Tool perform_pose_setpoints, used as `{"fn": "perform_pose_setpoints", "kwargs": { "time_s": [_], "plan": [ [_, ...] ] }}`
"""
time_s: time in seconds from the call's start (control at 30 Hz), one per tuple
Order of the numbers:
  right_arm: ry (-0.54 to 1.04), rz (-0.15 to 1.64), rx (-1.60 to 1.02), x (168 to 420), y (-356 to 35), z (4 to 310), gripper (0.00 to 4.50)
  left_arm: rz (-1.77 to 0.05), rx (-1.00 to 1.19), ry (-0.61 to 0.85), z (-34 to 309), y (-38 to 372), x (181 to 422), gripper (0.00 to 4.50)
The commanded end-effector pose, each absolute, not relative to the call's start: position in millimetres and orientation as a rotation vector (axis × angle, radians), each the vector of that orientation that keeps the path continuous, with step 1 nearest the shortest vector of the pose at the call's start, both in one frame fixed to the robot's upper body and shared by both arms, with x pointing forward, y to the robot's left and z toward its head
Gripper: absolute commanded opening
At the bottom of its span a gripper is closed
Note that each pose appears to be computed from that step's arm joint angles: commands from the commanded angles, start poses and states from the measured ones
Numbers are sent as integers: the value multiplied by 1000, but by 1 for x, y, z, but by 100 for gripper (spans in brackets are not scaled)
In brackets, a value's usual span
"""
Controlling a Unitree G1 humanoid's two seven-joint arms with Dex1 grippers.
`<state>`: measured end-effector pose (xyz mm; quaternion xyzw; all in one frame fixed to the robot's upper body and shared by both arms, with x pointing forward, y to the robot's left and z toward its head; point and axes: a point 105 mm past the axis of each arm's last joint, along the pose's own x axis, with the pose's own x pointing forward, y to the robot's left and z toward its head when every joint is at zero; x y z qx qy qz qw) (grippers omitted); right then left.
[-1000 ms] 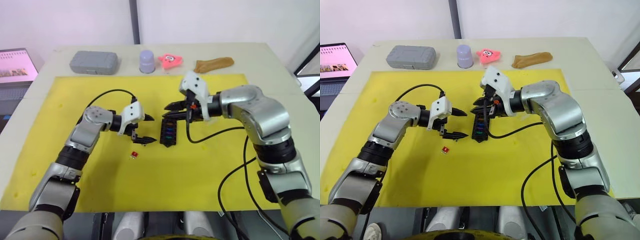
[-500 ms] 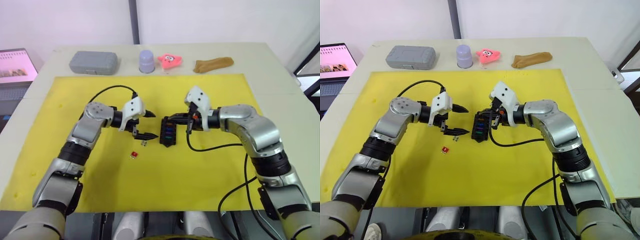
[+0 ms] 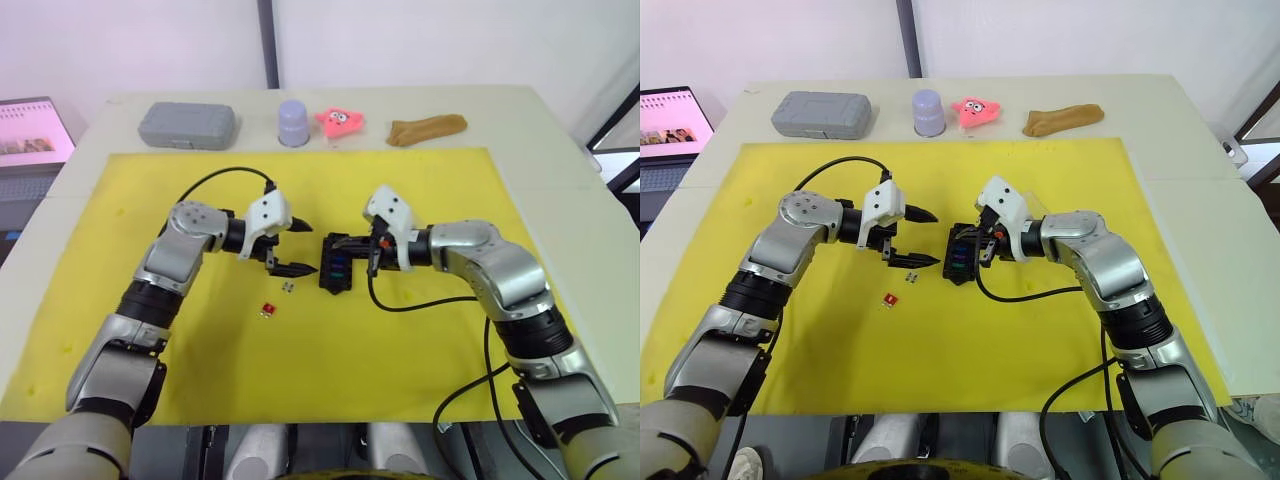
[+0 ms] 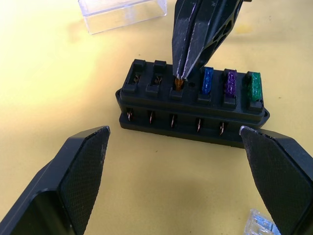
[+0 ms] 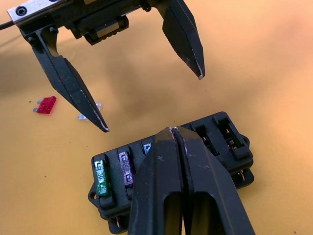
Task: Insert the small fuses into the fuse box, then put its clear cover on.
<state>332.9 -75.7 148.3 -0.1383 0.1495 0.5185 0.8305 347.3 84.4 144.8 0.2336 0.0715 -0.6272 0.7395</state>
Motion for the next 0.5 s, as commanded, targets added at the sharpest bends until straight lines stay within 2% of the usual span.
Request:
{"fn": "perform_pose_setpoints", "kwargs": {
  "time_s": [0.03, 0.2, 0.33, 0.4, 0.5],
  "plan": [
    [380, 1080, -325, 336, -80, 130, 3, -1367, 520, 98, 160, 84, 348, 450],
    [472, 1062, -325, 335, -90, 109, 3, -1364, 520, 97, 160, 85, 349, 450],
    [512, 1059, -305, 335, -94, 103, 3, -1362, 518, 97, 160, 85, 349, 450],
    [501, 1074, -303, 334, -92, 106, 3, -1362, 517, 96, 160, 85, 348, 450],
    [397, 1103, -266, 336, -83, 133, 3, -1360, 517, 96, 161, 85, 348, 450]
  ]
}}
